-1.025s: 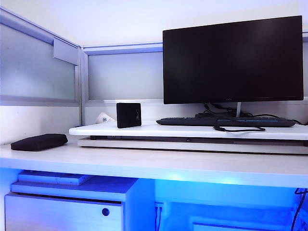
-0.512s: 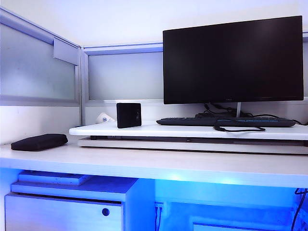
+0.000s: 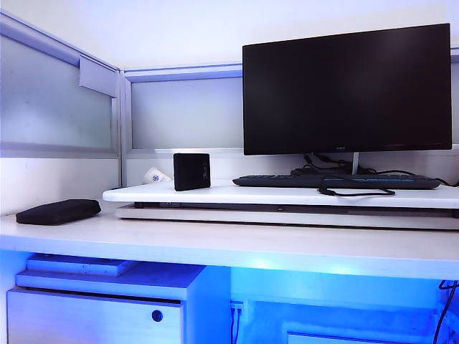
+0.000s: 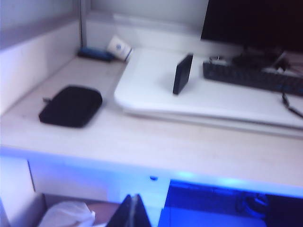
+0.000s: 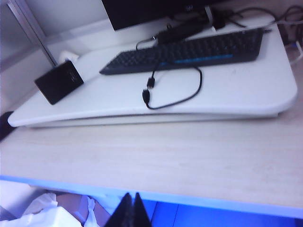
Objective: Unplug the data cable of the portable hard drive.
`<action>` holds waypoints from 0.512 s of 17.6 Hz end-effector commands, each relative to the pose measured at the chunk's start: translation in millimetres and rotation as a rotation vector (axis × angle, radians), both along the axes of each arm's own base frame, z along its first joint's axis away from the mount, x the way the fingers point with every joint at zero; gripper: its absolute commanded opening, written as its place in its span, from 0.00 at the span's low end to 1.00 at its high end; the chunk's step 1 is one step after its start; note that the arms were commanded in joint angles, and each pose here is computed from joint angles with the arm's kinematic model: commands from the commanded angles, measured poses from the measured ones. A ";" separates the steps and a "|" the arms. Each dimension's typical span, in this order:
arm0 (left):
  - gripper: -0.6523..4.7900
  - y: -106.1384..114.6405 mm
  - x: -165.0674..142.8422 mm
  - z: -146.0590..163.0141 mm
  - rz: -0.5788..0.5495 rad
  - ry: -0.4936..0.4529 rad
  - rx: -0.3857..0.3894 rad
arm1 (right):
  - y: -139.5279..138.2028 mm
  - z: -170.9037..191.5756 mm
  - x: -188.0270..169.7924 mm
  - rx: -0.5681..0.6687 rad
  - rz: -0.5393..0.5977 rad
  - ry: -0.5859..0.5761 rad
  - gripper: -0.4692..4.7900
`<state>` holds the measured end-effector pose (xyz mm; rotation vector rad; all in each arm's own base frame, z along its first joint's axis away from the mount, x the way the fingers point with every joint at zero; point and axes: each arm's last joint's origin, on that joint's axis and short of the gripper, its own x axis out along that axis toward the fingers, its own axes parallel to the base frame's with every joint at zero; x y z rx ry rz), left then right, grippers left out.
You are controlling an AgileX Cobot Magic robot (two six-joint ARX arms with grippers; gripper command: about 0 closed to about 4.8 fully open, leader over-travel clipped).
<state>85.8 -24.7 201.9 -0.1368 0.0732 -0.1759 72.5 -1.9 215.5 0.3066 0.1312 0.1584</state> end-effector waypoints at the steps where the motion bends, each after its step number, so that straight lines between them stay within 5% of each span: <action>1: 0.11 -1.9 4.2 -14.3 -0.017 -0.002 -0.008 | -1.3 -11.5 5.8 -0.004 -0.017 -0.006 0.08; 5: 0.11 -2.4 10.6 -44.9 0.039 0.038 -0.026 | -3.3 -55.2 18.2 -0.018 -0.017 0.079 0.08; 8: 0.11 -3.3 8.8 -55.3 -0.019 0.127 0.090 | -4.3 -63.1 20.9 -0.066 -0.031 0.065 0.08; 9: 0.11 0.4 9.3 -55.2 0.109 0.125 0.109 | -5.4 -63.4 21.0 -0.071 -0.068 0.069 0.08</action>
